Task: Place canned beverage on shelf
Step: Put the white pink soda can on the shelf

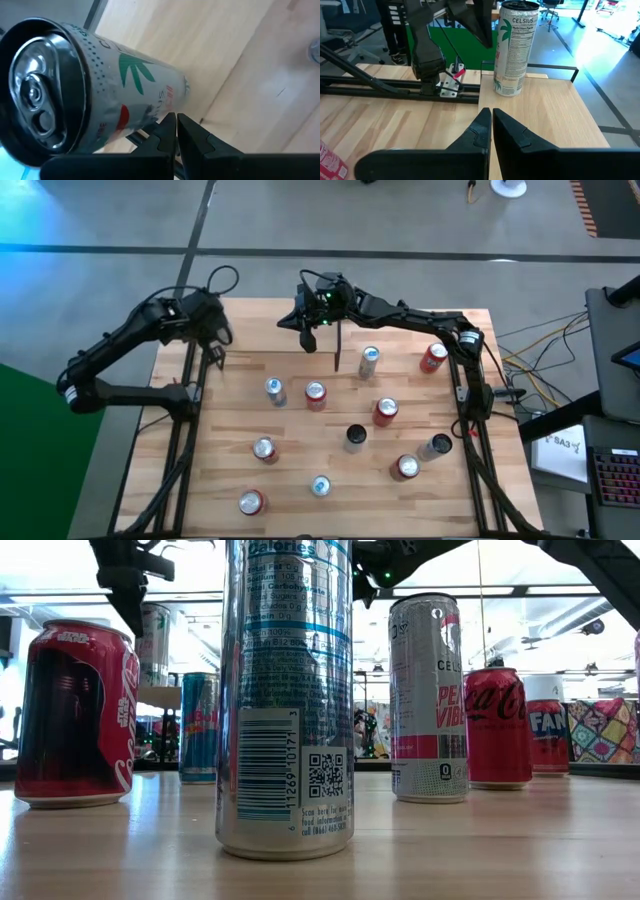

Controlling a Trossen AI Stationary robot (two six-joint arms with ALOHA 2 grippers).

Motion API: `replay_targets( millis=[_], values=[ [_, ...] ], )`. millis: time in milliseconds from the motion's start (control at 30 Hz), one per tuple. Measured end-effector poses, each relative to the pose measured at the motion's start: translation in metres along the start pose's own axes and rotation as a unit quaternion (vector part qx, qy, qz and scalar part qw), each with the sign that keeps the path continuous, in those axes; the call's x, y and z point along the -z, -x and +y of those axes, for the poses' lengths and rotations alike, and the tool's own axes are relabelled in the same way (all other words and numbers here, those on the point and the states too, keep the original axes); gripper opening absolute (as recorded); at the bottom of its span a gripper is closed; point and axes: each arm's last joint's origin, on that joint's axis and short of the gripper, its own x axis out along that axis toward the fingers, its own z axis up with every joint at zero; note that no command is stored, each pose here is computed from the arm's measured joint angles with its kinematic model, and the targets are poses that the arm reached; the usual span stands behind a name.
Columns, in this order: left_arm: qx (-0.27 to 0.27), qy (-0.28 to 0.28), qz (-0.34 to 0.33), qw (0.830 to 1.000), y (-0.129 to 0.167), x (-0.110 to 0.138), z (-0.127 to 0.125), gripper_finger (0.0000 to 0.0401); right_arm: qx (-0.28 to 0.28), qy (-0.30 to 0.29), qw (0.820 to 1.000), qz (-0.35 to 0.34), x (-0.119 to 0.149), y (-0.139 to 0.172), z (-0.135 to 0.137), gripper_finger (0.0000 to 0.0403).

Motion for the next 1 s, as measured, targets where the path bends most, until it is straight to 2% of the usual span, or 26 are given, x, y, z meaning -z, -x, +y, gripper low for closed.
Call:
replay_targets(
  millis=[367, 1000],
  values=[
    [-0.028, 0.008, 0.019, 0.999, -0.006, -0.001, 0.008, 0.0, 0.0, 0.0, 1.0, 0.0, 0.0, 0.0, 0.0, 0.0009],
    [-0.038, 0.038, 0.028, 0.998, -0.017, -0.009, 0.015, 0.0, -0.001, -0.002, 1.0, 0.004, 0.001, 0.0, 0.0, 0.0009]
  ],
)
